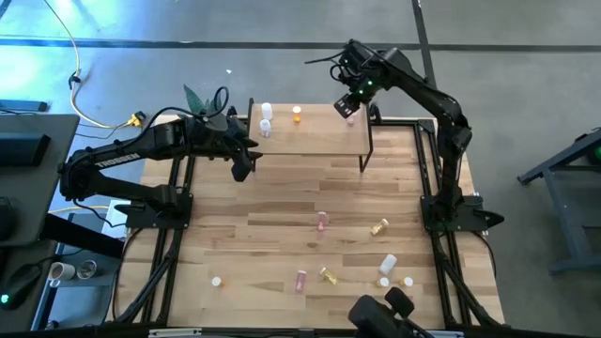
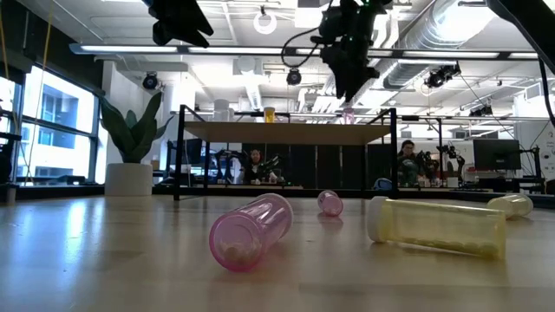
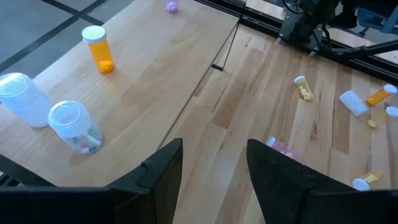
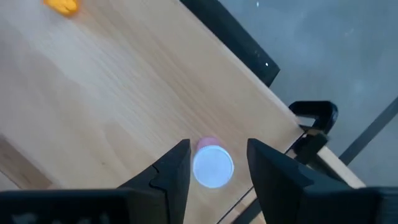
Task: Pick and place medicine bottles onto shelf by color
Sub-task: Put the bottom left yellow pill bottle on the shelf
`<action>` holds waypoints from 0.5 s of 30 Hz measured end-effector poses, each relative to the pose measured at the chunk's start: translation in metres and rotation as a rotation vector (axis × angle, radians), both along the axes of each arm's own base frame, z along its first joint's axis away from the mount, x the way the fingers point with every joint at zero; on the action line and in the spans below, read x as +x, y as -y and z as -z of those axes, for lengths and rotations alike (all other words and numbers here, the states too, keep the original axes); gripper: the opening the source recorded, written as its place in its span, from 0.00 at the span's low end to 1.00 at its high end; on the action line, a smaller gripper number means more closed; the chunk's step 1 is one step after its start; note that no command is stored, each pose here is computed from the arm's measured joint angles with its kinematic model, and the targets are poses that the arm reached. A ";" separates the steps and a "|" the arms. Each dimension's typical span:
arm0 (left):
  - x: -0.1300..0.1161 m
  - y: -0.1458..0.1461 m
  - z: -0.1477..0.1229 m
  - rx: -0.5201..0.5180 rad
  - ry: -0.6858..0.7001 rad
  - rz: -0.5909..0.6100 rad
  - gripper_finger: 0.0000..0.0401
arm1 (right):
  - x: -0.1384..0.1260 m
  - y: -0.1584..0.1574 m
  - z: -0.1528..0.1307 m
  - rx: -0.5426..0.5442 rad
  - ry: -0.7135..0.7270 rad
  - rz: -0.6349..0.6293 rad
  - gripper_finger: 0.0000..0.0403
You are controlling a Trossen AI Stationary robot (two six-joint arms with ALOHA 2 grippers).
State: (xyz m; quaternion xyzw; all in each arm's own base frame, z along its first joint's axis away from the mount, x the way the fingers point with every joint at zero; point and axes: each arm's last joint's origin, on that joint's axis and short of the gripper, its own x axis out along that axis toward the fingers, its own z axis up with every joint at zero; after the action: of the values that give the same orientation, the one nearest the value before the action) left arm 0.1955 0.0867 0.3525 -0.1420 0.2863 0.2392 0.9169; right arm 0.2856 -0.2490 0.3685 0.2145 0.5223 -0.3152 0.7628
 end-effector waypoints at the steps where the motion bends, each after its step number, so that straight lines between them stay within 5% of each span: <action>1: 0.000 0.000 0.000 0.000 0.000 0.000 0.42 | -0.001 -0.001 -0.004 -0.007 0.008 0.000 0.37; 15: 0.000 0.000 0.000 0.004 -0.002 -0.002 0.42 | 0.007 -0.088 -0.034 0.062 -0.002 -0.132 0.37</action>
State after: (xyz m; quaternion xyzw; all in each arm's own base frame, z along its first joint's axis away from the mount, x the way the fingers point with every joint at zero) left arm 0.1955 0.0867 0.3525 -0.1405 0.2865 0.2409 0.9166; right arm 0.2929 -0.1609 0.4022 0.2028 0.5454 -0.2479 0.7745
